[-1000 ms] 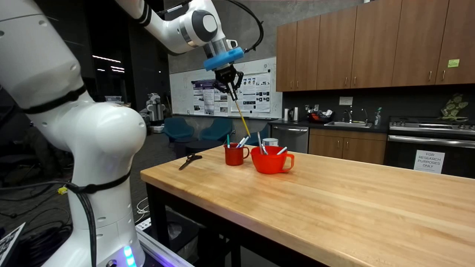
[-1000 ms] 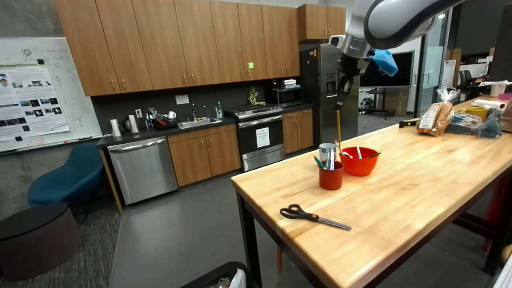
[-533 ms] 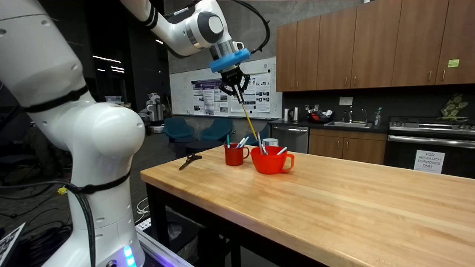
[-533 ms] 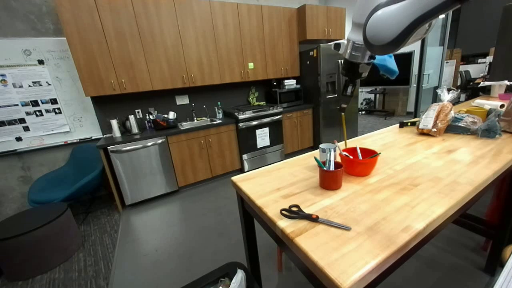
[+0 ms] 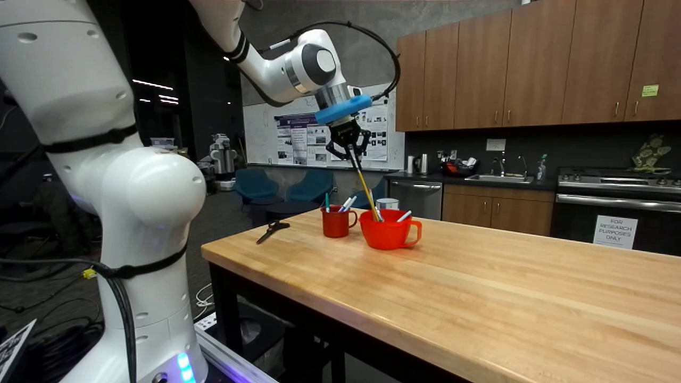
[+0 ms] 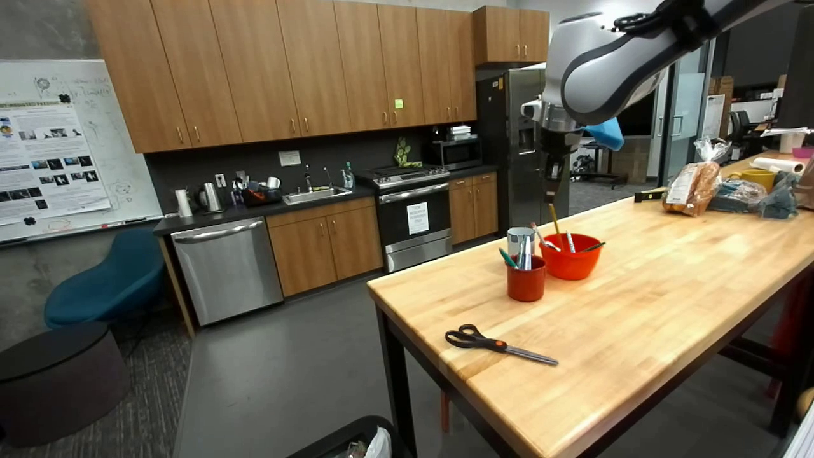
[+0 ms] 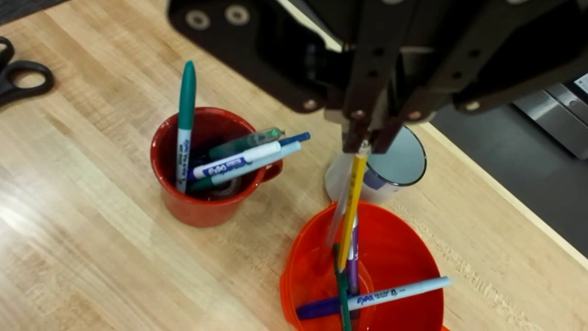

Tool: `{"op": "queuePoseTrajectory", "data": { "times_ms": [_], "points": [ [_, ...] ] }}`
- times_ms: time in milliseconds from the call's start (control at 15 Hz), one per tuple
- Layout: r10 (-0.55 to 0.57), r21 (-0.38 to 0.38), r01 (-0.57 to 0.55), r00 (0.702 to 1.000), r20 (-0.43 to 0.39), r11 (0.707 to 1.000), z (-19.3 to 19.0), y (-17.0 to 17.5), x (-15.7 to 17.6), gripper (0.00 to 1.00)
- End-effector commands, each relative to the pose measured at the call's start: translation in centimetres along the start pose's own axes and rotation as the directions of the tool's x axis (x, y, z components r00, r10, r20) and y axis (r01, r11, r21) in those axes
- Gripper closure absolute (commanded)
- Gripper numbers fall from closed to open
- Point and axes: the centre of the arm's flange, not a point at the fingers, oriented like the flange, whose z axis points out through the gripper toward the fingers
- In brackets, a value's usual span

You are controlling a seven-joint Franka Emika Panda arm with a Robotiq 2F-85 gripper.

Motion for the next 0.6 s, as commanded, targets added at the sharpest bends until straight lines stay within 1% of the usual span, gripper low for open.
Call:
{"op": "queuePoseTrajectory", "data": {
  "times_ms": [0, 267, 333, 400, 467, 533],
  "points": [
    [-0.008, -0.02, 0.009, 0.999, 0.037, 1.0, 1.6, 0.6, 1.0, 0.98],
    [-0.016, 0.003, 0.016, 0.998, 0.064, 1.0, 3.1, -0.3, 1.5, 0.97],
    [-0.017, 0.008, 0.017, 0.998, 0.067, 1.0, 3.2, -0.5, 1.6, 0.66],
    [-0.016, 0.011, 0.015, 0.997, 0.069, 1.0, 3.3, -0.7, 1.7, 0.66],
    [-0.014, 0.014, 0.013, 0.998, 0.068, 1.0, 3.3, -0.9, 1.8, 0.62],
    [-0.013, 0.017, 0.012, 0.998, 0.066, 1.0, 3.2, -1.1, 1.8, 0.55]
  ]
}}
